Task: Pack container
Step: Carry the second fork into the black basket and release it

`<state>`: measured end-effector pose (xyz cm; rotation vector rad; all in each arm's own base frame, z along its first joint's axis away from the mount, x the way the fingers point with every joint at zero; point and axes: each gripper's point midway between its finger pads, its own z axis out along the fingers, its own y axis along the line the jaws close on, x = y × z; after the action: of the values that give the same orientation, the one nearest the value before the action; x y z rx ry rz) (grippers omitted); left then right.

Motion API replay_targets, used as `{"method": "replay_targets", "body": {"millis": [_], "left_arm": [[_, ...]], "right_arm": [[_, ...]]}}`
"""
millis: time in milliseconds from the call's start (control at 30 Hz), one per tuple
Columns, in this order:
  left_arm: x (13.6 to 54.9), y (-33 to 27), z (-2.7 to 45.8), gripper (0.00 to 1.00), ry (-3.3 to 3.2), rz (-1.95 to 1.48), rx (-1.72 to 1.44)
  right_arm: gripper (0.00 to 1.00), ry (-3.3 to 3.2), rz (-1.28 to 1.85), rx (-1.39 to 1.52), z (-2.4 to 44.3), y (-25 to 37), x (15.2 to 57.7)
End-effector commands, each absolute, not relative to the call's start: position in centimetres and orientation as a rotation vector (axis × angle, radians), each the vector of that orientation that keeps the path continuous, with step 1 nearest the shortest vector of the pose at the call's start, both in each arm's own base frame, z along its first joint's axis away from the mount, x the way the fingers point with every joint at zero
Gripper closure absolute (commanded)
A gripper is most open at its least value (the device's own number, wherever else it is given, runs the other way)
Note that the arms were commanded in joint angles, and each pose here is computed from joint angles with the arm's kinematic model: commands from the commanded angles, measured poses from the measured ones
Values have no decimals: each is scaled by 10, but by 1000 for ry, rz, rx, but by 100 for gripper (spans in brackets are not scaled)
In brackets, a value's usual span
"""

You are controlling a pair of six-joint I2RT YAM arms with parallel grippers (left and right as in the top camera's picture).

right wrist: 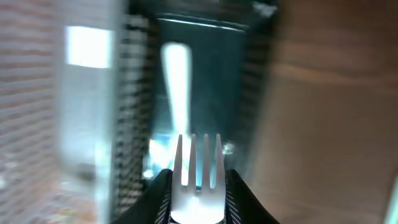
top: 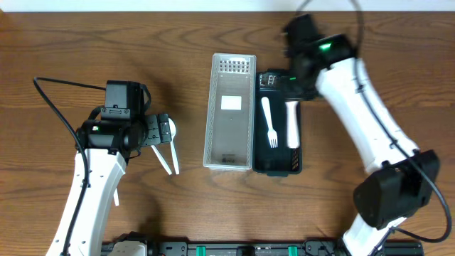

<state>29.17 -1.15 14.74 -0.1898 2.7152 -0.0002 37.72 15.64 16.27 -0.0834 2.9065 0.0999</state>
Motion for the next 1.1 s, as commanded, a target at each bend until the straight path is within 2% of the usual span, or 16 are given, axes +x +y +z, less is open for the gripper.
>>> {"method": "replay_targets", "body": {"millis": [0,167,333,633,700,867,1067], "left_arm": [[294,-12,152,2,2710,3,-186],[292,-11,151,2,2719,5,-187],[292,-11,151,2,2718,5,-187],[292,-11,151,2,2719,5,-187],[292,-11,151,2,2719,5,-187],[292,-11,151,2,2719,5,-187],[292,-11,151,2,2718,5,-187]], "right_arm": [[85,2913,90,-89,151,184,371],[88,2993,18,-118,116,194,365],[95,3083,-54,-125,84,191,359],[92,3087,-58,-118,78,190,362],[87,3087,-57,-114,78,189,363],[66,3088,-58,-111,78,188,363],[63,3085,-55,-108,78,188,364]]}}
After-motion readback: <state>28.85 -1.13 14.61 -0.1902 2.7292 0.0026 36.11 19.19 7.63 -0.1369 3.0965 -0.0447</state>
